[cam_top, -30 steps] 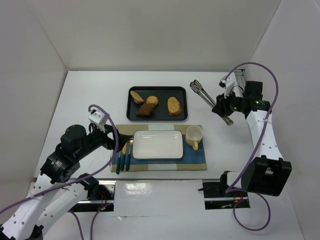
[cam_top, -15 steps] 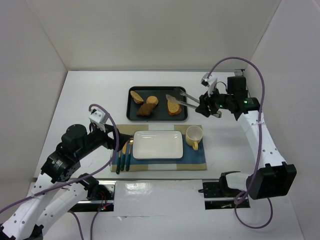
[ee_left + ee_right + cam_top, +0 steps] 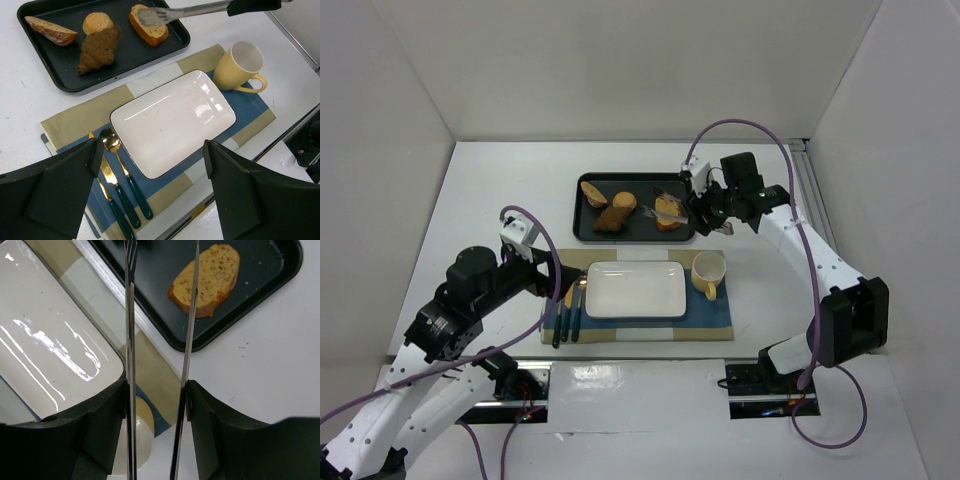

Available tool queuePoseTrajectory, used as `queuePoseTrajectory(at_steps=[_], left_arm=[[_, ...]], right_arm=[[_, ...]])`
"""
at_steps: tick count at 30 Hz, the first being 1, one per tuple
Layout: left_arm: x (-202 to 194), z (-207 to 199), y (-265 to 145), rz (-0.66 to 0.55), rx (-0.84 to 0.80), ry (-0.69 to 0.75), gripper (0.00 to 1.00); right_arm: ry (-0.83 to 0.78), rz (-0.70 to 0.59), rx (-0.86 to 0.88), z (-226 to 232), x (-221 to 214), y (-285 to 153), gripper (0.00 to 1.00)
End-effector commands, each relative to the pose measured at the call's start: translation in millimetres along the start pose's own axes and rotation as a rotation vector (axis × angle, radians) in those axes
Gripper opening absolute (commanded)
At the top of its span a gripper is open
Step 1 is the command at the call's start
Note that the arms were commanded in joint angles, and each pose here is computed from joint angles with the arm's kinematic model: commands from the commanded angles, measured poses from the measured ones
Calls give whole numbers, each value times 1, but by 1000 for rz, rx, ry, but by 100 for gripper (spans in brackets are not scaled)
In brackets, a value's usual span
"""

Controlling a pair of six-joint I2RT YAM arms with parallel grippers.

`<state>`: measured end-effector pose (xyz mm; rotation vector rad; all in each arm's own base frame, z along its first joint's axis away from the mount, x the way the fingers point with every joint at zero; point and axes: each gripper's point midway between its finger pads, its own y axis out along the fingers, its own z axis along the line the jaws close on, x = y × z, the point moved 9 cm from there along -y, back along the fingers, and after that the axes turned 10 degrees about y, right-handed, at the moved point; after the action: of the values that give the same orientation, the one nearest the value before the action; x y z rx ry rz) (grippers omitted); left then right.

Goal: Place the bread

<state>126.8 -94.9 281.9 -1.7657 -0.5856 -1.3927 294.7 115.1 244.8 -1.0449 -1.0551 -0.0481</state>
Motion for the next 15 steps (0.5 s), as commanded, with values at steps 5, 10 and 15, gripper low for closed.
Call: queuePoseTrajectory(at_steps=[5, 10, 15], left_arm=[[5, 1, 2, -33, 12, -6, 100], [5, 1, 2, -33, 12, -6, 100], [5, 1, 2, -33, 12, -6, 100]], right_arm=[[-36, -113, -144, -18, 30, -11, 59], [16, -10, -134, -26, 17, -4, 61], [31, 24, -173, -36, 17, 3, 61]])
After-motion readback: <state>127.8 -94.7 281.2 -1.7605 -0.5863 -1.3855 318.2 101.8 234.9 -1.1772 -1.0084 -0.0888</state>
